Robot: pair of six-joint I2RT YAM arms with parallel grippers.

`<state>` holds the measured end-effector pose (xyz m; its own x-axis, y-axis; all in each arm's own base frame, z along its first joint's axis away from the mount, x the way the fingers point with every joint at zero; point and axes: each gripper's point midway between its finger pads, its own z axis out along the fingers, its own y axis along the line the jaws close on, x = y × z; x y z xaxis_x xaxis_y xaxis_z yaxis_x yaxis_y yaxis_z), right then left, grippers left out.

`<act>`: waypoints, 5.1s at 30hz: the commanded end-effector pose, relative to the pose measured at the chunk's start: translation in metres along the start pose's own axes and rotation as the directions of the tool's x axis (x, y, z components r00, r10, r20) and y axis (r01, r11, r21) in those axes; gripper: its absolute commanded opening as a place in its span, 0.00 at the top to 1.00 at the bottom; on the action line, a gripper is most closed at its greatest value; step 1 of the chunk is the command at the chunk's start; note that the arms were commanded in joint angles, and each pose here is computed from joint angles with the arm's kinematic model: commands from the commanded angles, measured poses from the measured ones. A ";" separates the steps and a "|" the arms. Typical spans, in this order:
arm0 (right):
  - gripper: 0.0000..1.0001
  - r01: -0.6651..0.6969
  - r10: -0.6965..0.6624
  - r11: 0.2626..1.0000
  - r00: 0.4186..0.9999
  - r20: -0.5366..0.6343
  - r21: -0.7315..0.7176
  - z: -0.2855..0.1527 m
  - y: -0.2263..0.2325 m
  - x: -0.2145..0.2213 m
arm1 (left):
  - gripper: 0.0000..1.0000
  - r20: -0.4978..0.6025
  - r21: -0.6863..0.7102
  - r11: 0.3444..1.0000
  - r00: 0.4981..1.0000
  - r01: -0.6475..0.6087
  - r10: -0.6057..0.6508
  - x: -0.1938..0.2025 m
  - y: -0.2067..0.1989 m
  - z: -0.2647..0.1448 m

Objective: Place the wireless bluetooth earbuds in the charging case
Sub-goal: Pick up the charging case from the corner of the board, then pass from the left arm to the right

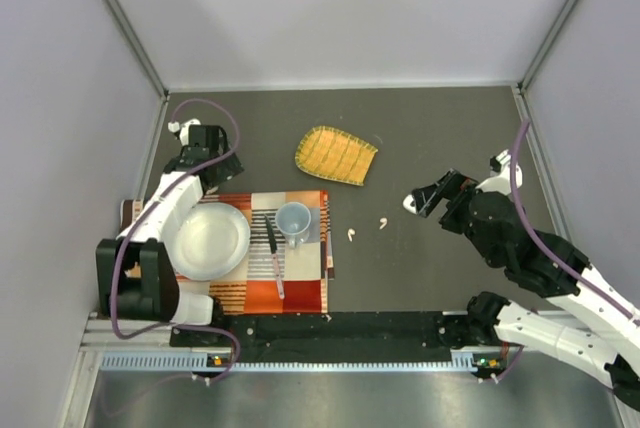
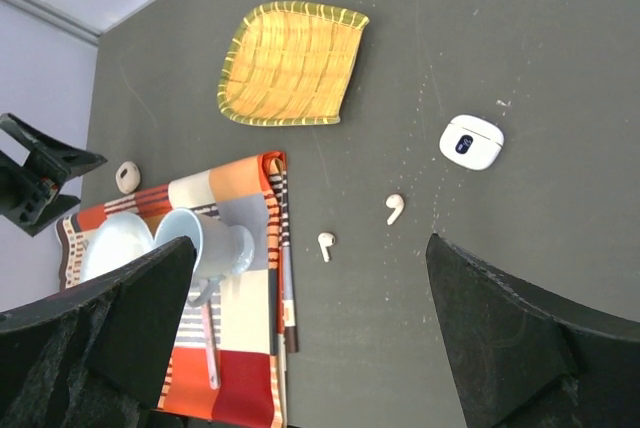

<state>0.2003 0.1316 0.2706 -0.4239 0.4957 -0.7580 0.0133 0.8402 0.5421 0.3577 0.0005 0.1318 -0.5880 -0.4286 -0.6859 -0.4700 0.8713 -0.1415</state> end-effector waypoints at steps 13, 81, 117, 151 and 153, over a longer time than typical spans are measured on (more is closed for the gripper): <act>0.01 0.008 -0.008 1.000 1.000 -0.006 -0.012 0.003 -0.005 0.008 | 0.05 -0.102 -0.166 0.985 0.993 0.046 -0.064 0.006 0.036 0.073; 0.01 0.032 -0.072 0.975 0.982 -0.177 -0.219 0.001 0.065 0.005 | 1.00 0.723 0.603 0.352 0.677 -0.716 0.140 -0.024 -0.070 -0.229; 0.09 -0.074 -0.206 0.771 0.910 -0.358 -0.632 -0.025 0.193 0.039 | 1.00 0.817 0.568 -0.066 0.553 -0.820 0.165 0.063 -0.141 -0.297; 0.63 -0.078 -0.242 0.809 0.859 -0.451 -0.583 0.002 0.187 0.089 | 1.00 0.840 0.533 -0.121 0.507 -0.837 0.193 0.089 -0.169 -0.317; 0.68 -0.079 -0.240 0.810 0.860 -0.451 -0.581 0.003 0.187 0.089 | 1.00 0.839 0.535 -0.125 0.509 -0.836 0.192 0.090 -0.169 -0.318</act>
<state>0.1694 0.3300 0.2974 -0.7958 0.1245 -0.5926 -0.4495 0.5342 0.7159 0.1780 -0.2591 0.2854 0.0910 0.2223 -0.9707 0.9094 0.3787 0.1719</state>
